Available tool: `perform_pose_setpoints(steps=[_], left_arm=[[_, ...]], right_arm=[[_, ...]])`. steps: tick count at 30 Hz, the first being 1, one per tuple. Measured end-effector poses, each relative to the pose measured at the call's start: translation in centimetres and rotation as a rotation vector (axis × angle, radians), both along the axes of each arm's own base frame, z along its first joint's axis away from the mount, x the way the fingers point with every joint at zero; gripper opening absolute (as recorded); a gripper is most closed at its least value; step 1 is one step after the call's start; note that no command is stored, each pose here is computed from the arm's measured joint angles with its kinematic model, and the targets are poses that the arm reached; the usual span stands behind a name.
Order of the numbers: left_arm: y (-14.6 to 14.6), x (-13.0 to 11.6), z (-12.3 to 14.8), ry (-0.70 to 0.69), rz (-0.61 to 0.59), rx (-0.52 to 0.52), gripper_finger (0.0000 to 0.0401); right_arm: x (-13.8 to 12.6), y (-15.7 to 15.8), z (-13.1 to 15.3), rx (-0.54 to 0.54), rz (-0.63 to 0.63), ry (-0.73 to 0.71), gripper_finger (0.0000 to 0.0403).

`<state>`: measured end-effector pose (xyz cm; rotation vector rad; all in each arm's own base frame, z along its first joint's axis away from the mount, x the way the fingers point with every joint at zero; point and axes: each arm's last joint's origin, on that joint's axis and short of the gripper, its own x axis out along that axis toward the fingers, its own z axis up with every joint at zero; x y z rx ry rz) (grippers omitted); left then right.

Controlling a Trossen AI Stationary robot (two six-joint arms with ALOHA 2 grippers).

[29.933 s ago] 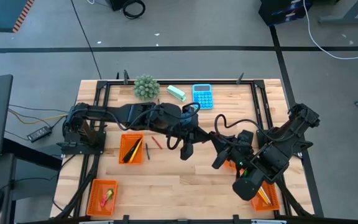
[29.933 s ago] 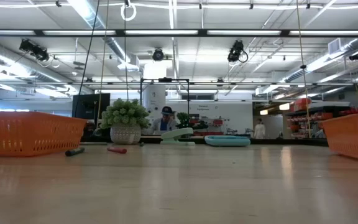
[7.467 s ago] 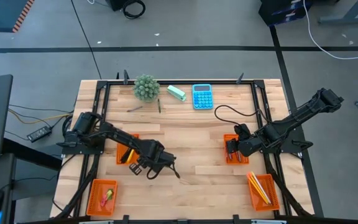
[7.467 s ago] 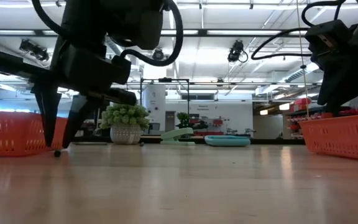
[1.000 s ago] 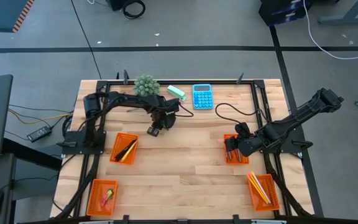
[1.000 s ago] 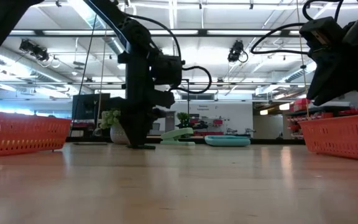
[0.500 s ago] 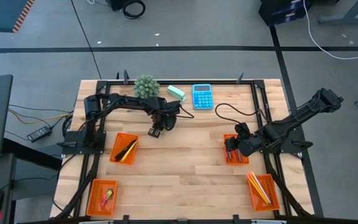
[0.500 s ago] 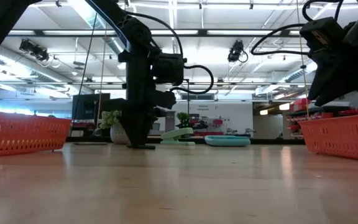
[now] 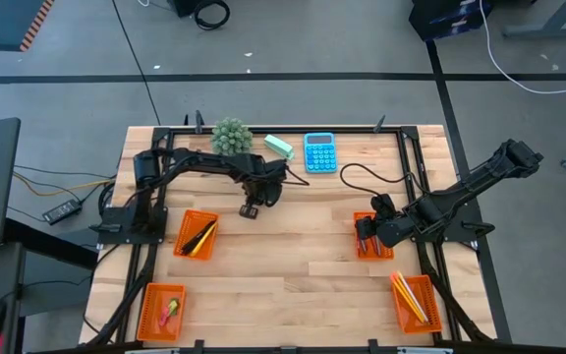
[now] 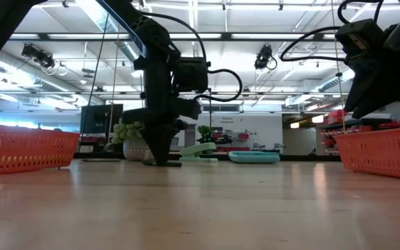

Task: Sort crayons/erasers/pens/pencils in bins
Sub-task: Put the bottom dark green crayon into the top right orange basket

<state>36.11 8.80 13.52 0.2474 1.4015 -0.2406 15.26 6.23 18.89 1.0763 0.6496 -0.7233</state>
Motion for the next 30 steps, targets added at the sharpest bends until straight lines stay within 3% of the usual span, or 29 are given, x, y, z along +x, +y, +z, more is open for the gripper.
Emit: perform_pose_setpoints(steps=[8,15,19,23,30], left_arm=[[0.2,1.6,2.2,-0.040,0.130,-0.035,0.0045],[0.5,3.7,6.8,-0.151,0.279,-0.169,0.0017],[0.7,5.4,10.8,-0.287,0.349,-0.253,0.0035],[1.0,6.6,15.4,-0.443,0.420,-0.324,0.0049],[1.5,7.6,24.4,-0.796,0.474,-0.505,0.0024]], right_arm=[[0.1,0.1,0.5,0.012,0.005,-0.016,0.0088],[1.1,0.5,5.8,0.011,0.087,-0.173,0.0088],[1.6,0.6,9.6,-0.101,0.159,-0.265,0.0088],[1.5,0.2,14.9,-0.230,0.087,-0.417,0.0088],[-0.6,-1.1,23.6,-0.534,0.075,-0.529,0.0093]])
